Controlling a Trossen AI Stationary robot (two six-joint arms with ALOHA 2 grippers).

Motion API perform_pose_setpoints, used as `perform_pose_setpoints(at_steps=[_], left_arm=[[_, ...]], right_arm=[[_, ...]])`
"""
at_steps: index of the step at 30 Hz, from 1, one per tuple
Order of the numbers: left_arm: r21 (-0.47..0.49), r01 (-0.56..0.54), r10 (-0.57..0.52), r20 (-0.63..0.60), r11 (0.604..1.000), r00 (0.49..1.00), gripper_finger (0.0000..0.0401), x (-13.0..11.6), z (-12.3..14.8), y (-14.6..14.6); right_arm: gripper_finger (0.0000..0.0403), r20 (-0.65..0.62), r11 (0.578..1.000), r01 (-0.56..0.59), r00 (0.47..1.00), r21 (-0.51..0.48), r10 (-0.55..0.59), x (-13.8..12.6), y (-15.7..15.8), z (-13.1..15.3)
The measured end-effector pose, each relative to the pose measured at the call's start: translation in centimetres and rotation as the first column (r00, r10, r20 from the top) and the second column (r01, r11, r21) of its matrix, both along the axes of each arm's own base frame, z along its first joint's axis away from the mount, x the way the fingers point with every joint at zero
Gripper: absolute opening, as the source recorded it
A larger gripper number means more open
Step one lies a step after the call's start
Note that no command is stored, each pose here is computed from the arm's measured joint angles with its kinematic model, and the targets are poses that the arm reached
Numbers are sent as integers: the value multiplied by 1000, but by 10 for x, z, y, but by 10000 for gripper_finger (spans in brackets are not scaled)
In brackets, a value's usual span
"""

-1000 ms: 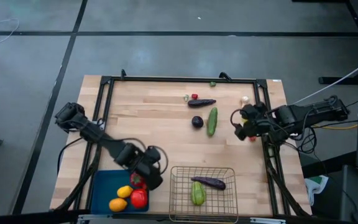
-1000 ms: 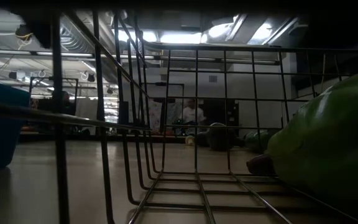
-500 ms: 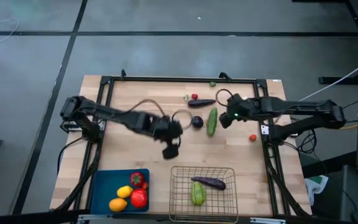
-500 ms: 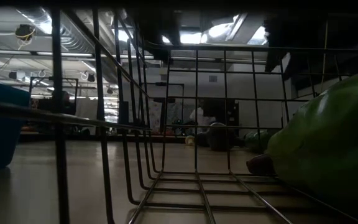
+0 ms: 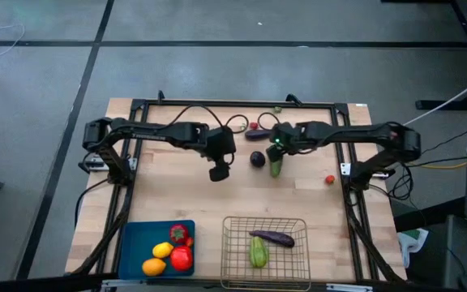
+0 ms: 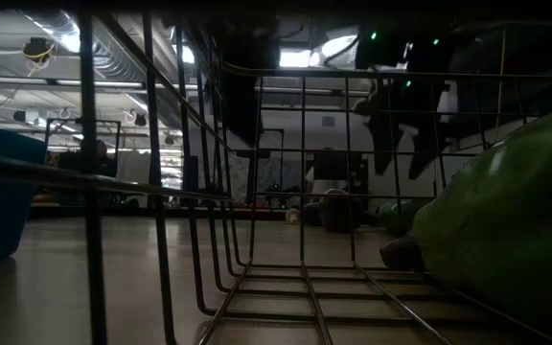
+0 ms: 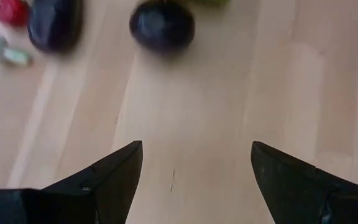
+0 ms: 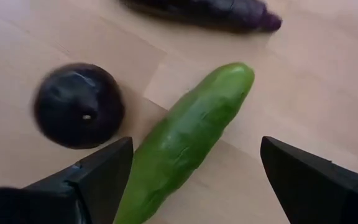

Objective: Sort produce into baskets
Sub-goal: Put the cucumber into the gold wire basket

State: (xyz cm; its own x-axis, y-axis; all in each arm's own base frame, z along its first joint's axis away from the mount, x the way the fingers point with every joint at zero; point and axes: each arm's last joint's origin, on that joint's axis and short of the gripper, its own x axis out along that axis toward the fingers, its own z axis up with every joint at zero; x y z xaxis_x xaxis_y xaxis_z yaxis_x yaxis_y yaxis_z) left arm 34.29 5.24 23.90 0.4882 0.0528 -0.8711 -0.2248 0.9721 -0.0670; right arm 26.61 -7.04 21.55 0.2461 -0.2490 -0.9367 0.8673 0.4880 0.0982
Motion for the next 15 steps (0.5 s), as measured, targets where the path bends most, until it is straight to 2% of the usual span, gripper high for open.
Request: perform_pose_setpoints(at_steps=[6, 15], left_arm=[[-13, -27, 27, -2, 1000, 1000, 296, -17, -25, 10], [-41, -13, 16, 65, 999, 998, 296, -31, -41, 6]], right_arm=[[351, -41, 999, -1, 999, 37, 2, 12, -1, -21], [351, -104, 997, 46, 994, 60, -39, 18, -3, -42]])
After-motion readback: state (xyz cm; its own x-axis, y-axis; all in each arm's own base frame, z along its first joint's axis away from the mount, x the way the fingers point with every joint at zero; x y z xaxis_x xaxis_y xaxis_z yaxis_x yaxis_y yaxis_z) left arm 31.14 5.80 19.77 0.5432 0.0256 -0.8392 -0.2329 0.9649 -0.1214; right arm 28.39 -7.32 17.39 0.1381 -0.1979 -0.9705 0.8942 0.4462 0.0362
